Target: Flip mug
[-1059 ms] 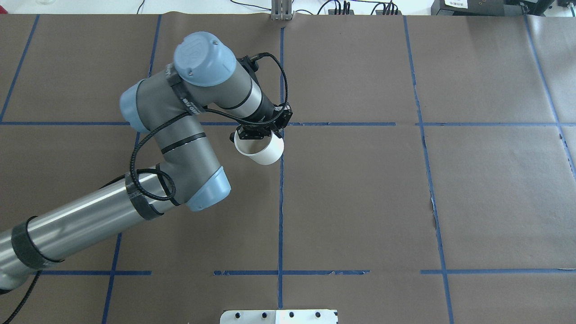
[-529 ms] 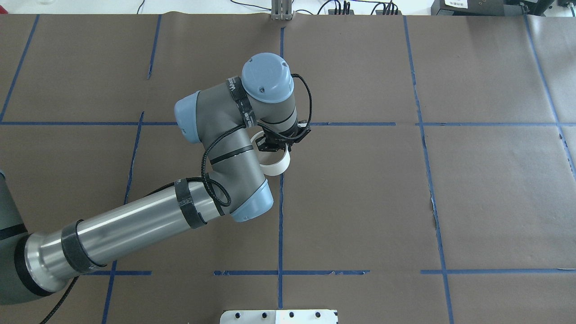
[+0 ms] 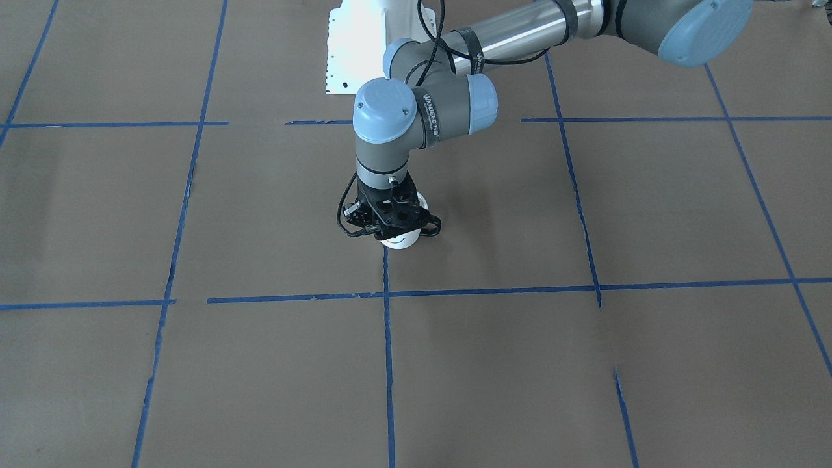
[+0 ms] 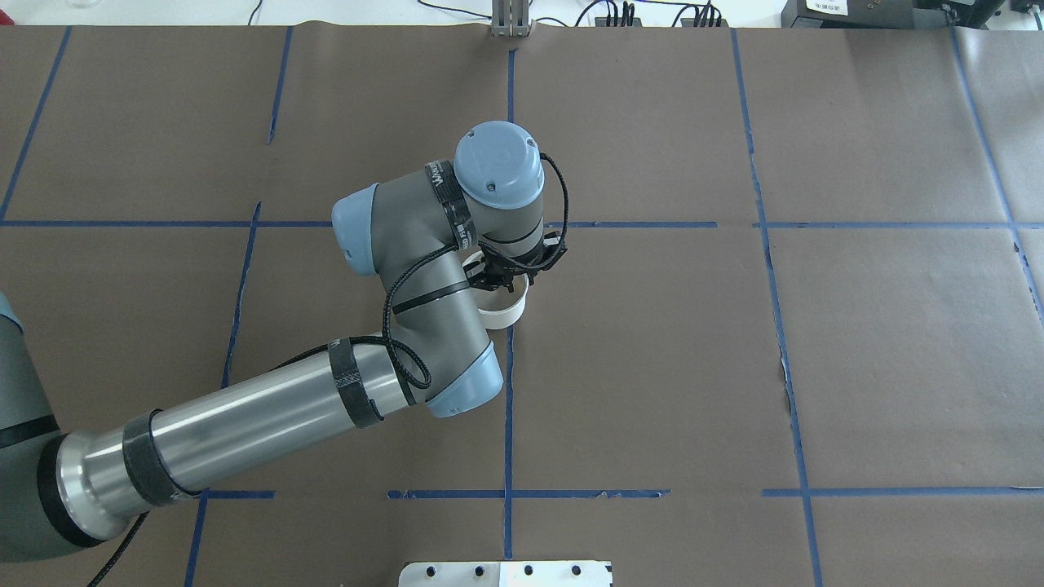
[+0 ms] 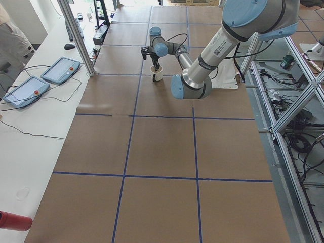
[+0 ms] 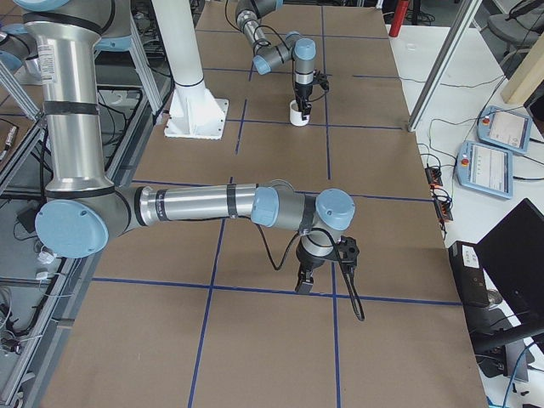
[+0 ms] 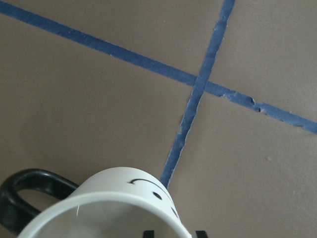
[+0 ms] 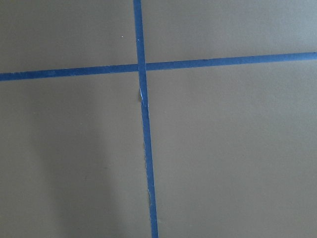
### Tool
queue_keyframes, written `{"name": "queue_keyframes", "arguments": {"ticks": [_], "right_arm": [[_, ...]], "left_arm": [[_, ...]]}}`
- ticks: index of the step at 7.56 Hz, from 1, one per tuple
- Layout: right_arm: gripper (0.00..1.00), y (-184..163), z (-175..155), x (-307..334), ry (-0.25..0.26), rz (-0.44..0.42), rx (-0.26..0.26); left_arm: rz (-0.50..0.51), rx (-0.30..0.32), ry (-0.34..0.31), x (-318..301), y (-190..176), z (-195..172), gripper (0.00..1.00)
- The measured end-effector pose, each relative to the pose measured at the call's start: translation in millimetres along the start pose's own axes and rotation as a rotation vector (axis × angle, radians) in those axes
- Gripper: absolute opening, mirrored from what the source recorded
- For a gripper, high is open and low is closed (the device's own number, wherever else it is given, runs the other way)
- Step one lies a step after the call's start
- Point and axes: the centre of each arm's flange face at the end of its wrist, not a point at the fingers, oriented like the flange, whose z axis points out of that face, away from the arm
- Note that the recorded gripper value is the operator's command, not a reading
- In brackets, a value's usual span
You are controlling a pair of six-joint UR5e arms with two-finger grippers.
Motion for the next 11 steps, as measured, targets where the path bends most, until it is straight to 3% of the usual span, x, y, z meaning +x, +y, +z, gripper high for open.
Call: {"name": "queue_keyframes", "arguments": {"ticks": [2, 5, 7, 9, 11], "right_arm": [[1.0, 0, 0, 0, 0.0, 0.0, 0.0], [1.0, 0, 0, 0, 0.0, 0.0, 0.0], [1.0, 0, 0, 0, 0.0, 0.0, 0.0], [1.0, 0, 0, 0, 0.0, 0.0, 0.0], [1.0, 0, 0, 0, 0.0, 0.001, -0.001]], "left_arm": [[0.138, 0.035, 0.018, -43, -17, -62, 1.0], [0.406, 0.113, -0.024, -205, -109, -148, 1.0], [0.607, 0.088, -0.109, -355, -196, -184, 1.0], [0.745, 0.02, -0.148, -521, -262, -210, 1.0], [0.695, -0.014, -0.151, -671, -277, -223, 1.0]]}}
